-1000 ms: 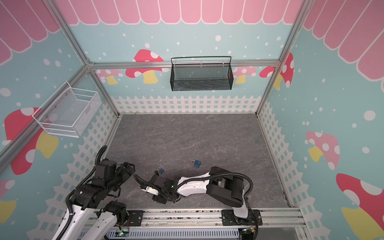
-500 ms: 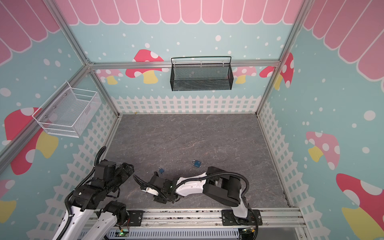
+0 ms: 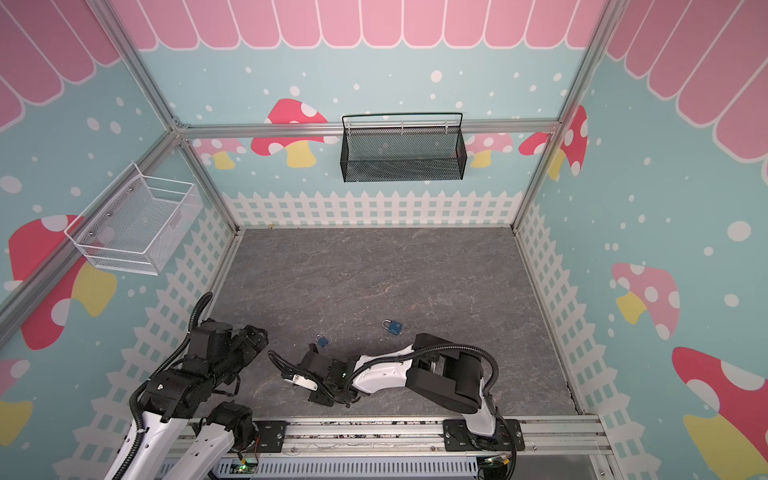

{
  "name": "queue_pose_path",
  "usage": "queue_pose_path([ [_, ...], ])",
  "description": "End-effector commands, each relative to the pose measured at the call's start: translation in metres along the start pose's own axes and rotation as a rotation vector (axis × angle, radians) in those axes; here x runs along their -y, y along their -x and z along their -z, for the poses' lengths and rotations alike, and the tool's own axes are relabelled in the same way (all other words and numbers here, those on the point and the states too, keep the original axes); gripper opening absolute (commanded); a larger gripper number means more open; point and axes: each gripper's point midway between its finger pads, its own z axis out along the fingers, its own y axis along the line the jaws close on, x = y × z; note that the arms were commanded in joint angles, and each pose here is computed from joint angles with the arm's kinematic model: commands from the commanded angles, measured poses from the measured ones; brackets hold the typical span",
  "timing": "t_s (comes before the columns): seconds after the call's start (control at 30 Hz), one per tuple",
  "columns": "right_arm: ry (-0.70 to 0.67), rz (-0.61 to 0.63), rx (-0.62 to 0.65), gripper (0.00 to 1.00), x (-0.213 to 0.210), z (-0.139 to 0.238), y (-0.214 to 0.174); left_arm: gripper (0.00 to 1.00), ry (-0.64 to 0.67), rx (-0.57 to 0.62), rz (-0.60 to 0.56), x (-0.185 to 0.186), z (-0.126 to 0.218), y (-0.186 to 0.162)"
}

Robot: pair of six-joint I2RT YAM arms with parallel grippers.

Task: Unlock with the key
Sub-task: 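Lower the right gripper onto the silver key ring and close on it, then lift the silver key with the right gripper while the left arm rises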

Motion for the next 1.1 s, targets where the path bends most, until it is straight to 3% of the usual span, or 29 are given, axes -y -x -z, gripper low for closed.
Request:
queue_pose_path([
  [0.0, -0.008, -0.018, 0.027, 0.00, 0.003, 0.019, 0.000, 1.00, -0.033, 0.001, 0.033, 0.010, 0.008, 0.004],
  [0.33, 0.097, -0.286, 0.264, 0.00, 0.031, 0.089, 0.038, 0.99, -0.228, -0.061, -0.006, 0.062, 0.014, 0.005],
  [0.6, 0.180, -0.523, 0.480, 0.00, 0.081, 0.164, 0.057, 0.91, -0.556, -0.049, -0.053, 0.142, 0.026, 0.017],
  [0.83, 0.284, -0.575, 0.741, 0.00, 0.105, 0.242, 0.087, 0.80, -0.935, -0.035, -0.020, 0.222, 0.057, 0.022],
  [1.07, 0.333, -0.557, 0.960, 0.00, 0.122, 0.301, 0.111, 0.74, -1.186, -0.055, -0.004, 0.270, 0.095, 0.020],
])
